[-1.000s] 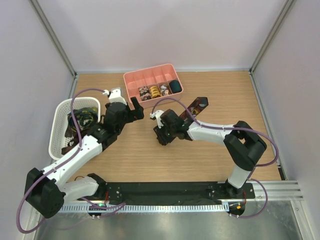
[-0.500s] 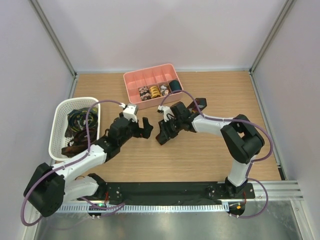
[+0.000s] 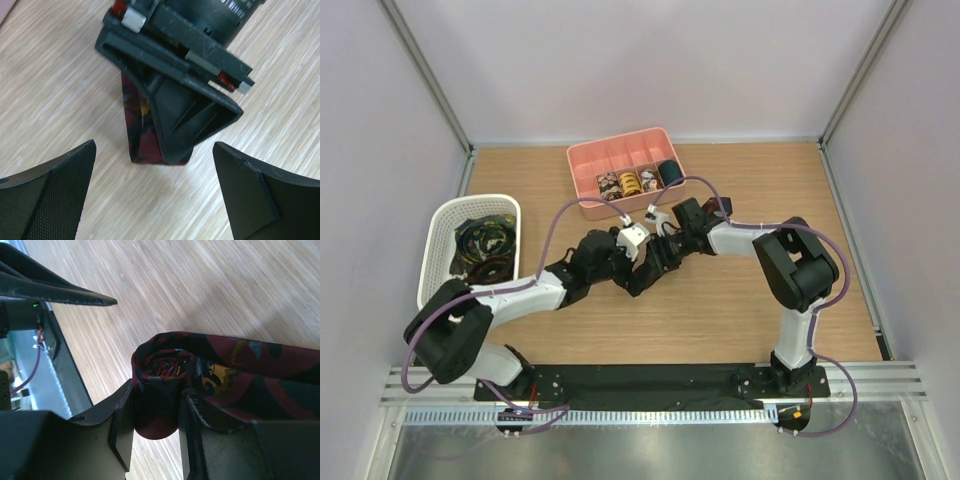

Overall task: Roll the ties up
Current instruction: Roll the tie

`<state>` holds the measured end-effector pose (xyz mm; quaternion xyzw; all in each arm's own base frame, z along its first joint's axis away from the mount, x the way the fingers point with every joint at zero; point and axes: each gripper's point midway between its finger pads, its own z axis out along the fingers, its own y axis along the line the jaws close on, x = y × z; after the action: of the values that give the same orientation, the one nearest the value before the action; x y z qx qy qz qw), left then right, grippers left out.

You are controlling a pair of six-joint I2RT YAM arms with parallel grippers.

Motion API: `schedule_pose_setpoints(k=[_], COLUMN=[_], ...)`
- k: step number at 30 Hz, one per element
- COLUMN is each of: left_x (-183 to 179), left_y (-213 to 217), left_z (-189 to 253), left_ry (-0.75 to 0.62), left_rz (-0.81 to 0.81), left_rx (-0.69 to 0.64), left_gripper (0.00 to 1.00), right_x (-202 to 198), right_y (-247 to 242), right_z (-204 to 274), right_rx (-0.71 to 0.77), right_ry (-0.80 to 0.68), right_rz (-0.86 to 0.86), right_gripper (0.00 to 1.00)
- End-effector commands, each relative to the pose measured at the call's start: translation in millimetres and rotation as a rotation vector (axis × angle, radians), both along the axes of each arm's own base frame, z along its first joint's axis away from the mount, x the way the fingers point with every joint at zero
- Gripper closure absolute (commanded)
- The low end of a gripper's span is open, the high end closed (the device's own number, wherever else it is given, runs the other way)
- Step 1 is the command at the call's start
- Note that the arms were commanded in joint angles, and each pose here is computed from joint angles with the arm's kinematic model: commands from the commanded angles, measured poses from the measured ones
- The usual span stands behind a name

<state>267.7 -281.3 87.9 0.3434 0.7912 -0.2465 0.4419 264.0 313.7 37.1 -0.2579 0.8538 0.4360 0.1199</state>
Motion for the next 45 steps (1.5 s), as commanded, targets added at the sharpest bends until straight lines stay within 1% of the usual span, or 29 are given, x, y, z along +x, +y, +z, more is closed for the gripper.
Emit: schedule_pose_setpoints(k=[1, 6, 8, 12, 16, 23, 25, 26, 31, 35, 37, 38, 41, 43, 44, 45], left_x=[5, 9, 11, 14, 12, 14, 17, 20, 21, 20, 18, 17, 16, 16, 16, 15], left_y=[-15, -25, -25, -23, -24, -31, -31, -32, -33, -30, -27, -27, -25, -24, -24, -25], left_z=[9, -7, -12, -23, -37, -47, -51, -54, -63, -66, -69, -70, -73, -74, -74, -74], left_ry=[-0.060, -0.030, -0.024, -0.003, 0.022, 0.040, 0.043, 0.049, 0.078, 0.091, 0.101, 0.105, 0.111, 0.114, 0.115, 0.117], left_rz=[-0.109, -0.131, -0.129, -0.121, -0.129, -0.140, -0.126, -0.118, -0.112, -0.109, -0.107, -0.110, -0.115, -0.113, -0.112, -0.111], left_rx=[0.039, 0.081, 0.111, 0.164, 0.197, 0.230, 0.247, 0.254, 0.273, 0.290, 0.302, 0.302, 0.315, 0.323, 0.322, 0.320], left_gripper=[0.00, 0.00, 0.02, 0.09, 0.13, 0.18, 0.22, 0.25, 0.35, 0.48, 0.51, 0.55, 0.60, 0.60, 0.60, 0.56], right_x=[-20, -19, -17, -11, -10, -6, -5, -4, -2, 0, 1, 2, 4, 4, 4, 4], right_y=[-15, -14, -15, -18, -19, -20, -20, -20, -23, -25, -25, -25, -26, -26, -27, -26], right_z=[-34, -33, -33, -34, -37, -39, -40, -41, -45, -46, -45, -44, -45, -46, -46, -47], right_rx=[-0.088, -0.054, -0.047, -0.042, -0.048, -0.058, -0.065, -0.071, -0.101, -0.114, -0.117, -0.121, -0.132, -0.135, -0.138, -0.140], right_ry=[0.128, 0.157, 0.161, 0.168, 0.175, 0.174, 0.172, 0.174, 0.170, 0.165, 0.156, 0.159, 0.151, 0.150, 0.151, 0.145], right_rz=[-0.002, 0.002, -0.003, -0.017, -0.017, -0.026, -0.023, -0.026, -0.031, -0.038, -0.039, -0.040, -0.042, -0.042, -0.041, -0.038], right_gripper=[0.91, 0.91, 0.91, 0.91, 0.91, 0.91, 0.91, 0.91, 0.91, 0.91, 0.91, 0.91, 0.90, 0.90, 0.90, 0.90])
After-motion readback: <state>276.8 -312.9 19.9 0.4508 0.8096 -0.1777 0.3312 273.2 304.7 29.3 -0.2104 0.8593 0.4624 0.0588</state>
